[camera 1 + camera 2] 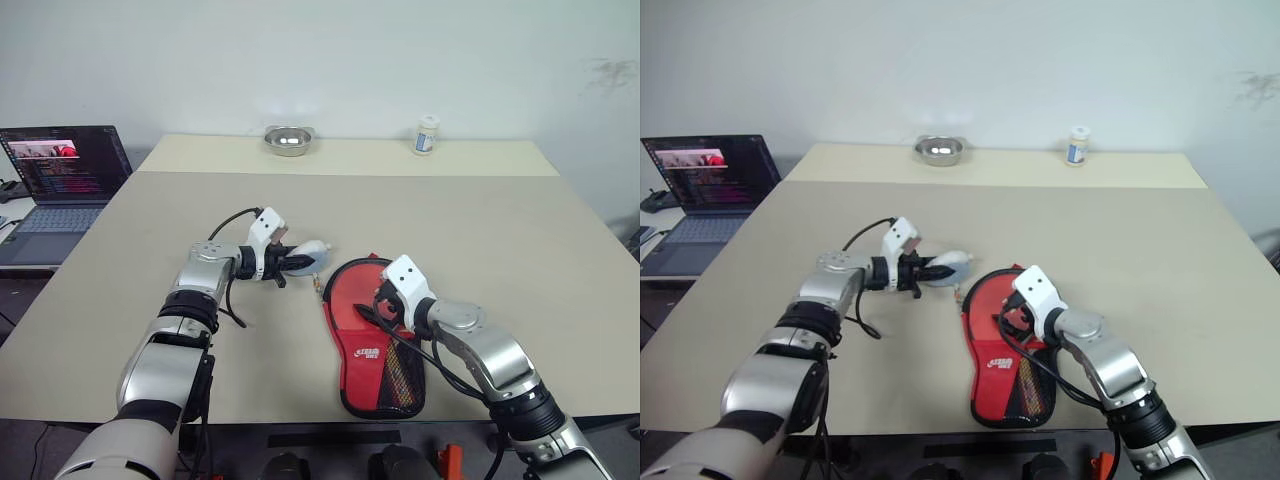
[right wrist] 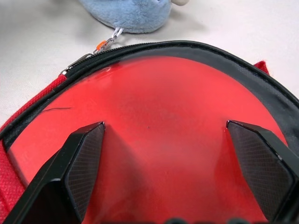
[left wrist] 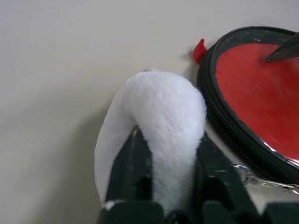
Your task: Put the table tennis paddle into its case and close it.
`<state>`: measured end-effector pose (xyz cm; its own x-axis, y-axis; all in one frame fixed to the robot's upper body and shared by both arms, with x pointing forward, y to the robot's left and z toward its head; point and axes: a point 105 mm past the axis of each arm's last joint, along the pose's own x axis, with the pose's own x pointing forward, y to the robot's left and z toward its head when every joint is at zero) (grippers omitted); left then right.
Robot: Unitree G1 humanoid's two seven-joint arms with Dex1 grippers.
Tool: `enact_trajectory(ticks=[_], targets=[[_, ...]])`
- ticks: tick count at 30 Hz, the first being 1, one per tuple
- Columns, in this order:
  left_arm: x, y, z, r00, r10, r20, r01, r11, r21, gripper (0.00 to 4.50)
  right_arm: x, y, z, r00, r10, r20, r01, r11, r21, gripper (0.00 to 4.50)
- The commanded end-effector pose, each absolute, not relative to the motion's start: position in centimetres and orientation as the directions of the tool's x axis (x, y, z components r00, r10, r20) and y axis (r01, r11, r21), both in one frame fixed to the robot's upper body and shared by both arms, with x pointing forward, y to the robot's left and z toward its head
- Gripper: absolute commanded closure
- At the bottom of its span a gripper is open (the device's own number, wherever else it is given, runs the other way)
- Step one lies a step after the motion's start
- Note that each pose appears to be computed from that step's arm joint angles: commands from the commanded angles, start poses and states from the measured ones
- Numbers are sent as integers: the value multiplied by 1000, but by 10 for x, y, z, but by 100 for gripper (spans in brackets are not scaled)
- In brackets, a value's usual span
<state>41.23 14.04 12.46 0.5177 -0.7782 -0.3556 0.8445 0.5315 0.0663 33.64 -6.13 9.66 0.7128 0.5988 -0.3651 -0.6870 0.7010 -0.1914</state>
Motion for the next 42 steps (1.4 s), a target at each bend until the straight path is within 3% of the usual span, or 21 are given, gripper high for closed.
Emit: enact_trajectory(ticks=[1, 7, 16, 23, 29, 34, 42], targets=[[411, 121, 139, 482, -815, -321, 872, 481, 88, 419, 328, -61, 74, 677, 588, -444, -708, 684, -175, 0], [438, 100, 161, 600, -740, -303, 800, 558, 221, 419, 317, -65, 52, 625, 572, -531, -737, 657, -160, 0], [463, 62, 177, 730, -604, -320, 674, 557, 485, 421, 292, -66, 31, 512, 586, -627, -795, 600, -89, 0], [465, 23, 190, 775, -564, -287, 580, 452, 677, 421, 288, -66, 24, 496, 572, -654, -793, 605, -72, 0], [451, -39, 209, 753, -630, -190, 521, 394, 757, 421, 281, -65, 14, 461, 567, -683, -806, 589, -55, 0], [422, -104, 225, 680, -726, -102, 494, 351, 795, 421, 272, -56, 9, 437, 578, -689, -817, 576, -35, 0], [374, -160, 209, 481, -862, -160, 640, 220, 736, 421, 270, -53, 8, 443, 575, -688, -809, 587, -30, 0]])
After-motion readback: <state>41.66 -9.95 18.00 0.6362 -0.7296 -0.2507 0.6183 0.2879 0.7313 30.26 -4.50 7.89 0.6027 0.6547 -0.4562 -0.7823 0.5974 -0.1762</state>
